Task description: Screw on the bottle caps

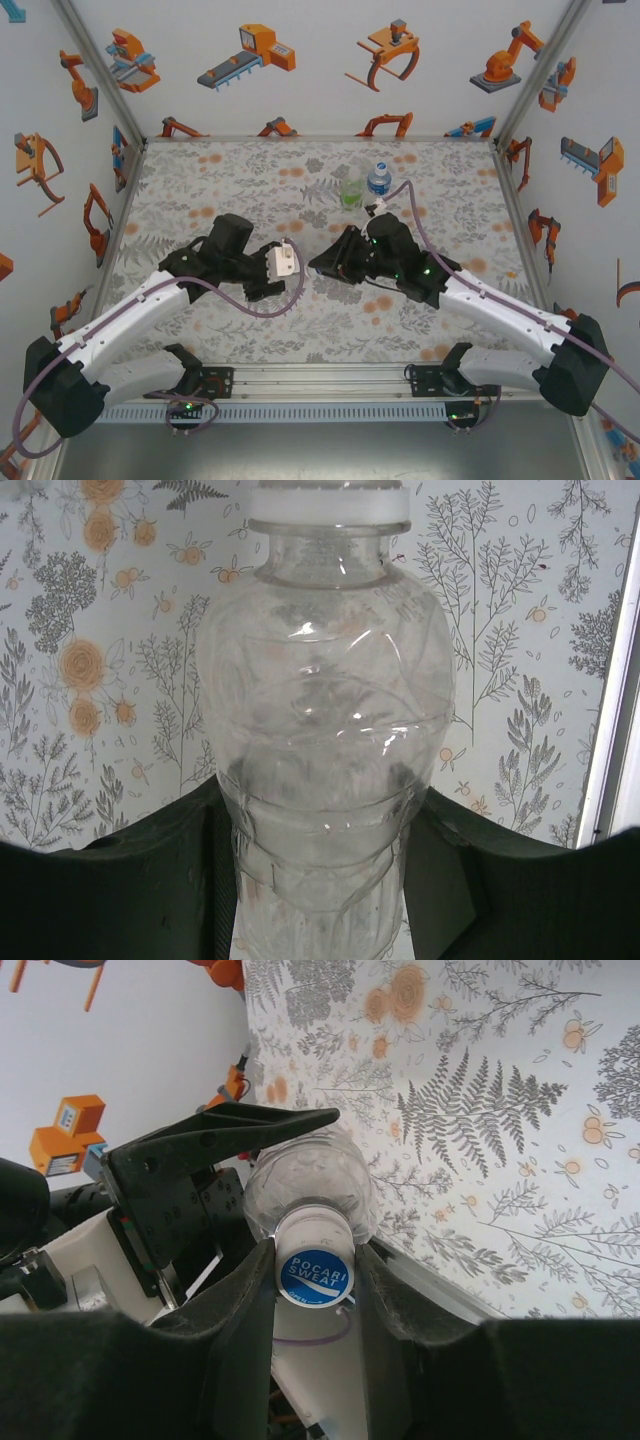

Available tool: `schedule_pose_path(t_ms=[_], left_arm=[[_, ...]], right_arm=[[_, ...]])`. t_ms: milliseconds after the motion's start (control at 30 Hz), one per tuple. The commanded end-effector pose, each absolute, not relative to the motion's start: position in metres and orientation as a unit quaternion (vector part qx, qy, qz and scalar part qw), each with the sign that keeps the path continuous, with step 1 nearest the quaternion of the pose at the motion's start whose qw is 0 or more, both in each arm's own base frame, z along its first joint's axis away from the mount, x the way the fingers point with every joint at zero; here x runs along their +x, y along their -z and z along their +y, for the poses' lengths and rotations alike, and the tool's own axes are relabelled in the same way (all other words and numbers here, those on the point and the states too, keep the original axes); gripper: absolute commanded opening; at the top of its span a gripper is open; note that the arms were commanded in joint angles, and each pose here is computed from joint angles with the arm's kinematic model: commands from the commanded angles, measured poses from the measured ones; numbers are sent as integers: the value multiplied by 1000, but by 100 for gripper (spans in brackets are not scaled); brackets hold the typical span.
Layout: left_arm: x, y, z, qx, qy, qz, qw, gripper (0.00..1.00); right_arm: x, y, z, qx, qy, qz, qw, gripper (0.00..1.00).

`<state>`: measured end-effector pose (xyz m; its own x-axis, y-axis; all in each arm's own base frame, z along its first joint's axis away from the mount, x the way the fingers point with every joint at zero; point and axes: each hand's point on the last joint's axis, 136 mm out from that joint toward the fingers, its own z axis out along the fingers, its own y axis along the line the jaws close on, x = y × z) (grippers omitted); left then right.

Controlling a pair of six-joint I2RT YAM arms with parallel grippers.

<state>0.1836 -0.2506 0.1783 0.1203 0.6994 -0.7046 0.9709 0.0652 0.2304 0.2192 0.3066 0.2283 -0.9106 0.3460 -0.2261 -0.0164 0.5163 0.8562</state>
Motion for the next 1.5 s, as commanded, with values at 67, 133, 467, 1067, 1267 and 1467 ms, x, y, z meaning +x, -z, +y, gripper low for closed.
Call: schedule_pose_path(t_ms=[67,133,467,1067,1267,1467], left_arm=[[188,-212,-271,650,219,598,415,0],[187,-211,-271,652,219,597,413,0],[177,-210,-273,666,241,587,392,0],[164,-213,-274,675,266,571,384,0],[163,-213,-275,676,272,570,380,0],[163,-213,-275,676,273,570,379,0]], right_arm=[[213,-262,307,-19,-464,857,224,40],[215,-276,299,-72,-445,854,262,51],[184,-344,307,-445,-385,680,437,54],[141,-306,312,-669,-320,448,499,47],[144,-298,315,-657,-329,456,502,43],[147,-294,318,-648,-335,463,503,39]])
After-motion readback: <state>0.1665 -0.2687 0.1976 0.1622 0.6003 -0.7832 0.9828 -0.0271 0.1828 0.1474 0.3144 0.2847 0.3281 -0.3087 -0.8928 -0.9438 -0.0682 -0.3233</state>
